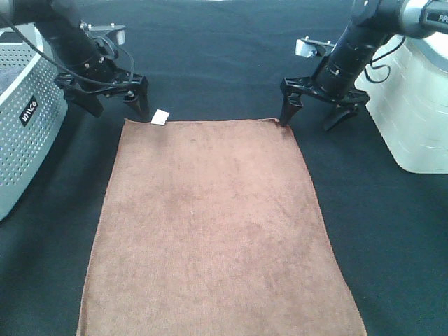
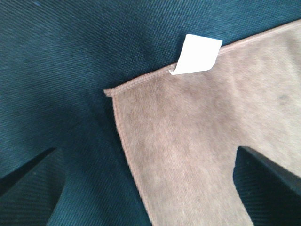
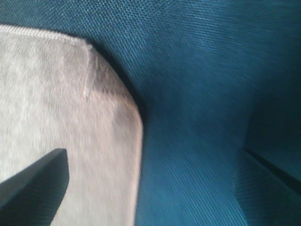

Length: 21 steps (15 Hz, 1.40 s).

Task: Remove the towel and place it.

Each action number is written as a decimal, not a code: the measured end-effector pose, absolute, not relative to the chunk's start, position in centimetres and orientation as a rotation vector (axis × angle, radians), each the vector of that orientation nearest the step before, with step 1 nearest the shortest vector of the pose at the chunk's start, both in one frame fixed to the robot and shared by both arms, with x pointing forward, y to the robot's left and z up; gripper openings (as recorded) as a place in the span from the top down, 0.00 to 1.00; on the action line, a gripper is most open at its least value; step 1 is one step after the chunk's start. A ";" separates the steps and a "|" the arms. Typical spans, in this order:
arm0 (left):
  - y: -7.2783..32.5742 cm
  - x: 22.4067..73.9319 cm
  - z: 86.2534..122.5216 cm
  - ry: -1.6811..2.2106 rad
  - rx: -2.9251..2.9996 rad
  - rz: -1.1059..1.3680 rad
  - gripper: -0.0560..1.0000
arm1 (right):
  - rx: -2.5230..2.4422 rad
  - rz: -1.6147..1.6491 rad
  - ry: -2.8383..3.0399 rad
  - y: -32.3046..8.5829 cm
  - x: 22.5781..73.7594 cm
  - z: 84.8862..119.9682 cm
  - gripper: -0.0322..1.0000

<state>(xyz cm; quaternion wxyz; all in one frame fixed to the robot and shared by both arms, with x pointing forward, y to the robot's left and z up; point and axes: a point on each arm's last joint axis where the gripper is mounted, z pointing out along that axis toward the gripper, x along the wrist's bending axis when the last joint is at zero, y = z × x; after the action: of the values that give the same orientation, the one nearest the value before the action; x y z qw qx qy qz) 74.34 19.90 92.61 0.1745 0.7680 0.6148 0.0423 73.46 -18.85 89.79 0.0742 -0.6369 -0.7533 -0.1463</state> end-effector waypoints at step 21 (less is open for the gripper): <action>19.7 74.5 87.6 1.821 2.188 0.001 0.10 | -1.882 -0.508 -2.292 -17.0 74.1 87.4 0.10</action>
<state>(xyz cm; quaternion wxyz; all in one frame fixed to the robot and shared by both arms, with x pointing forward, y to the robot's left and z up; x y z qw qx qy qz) 74.55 19.66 87.59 0.1468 0.7603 0.6328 0.0004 74.06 -17.02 87.42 0.0660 -0.6241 -0.7601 -0.1686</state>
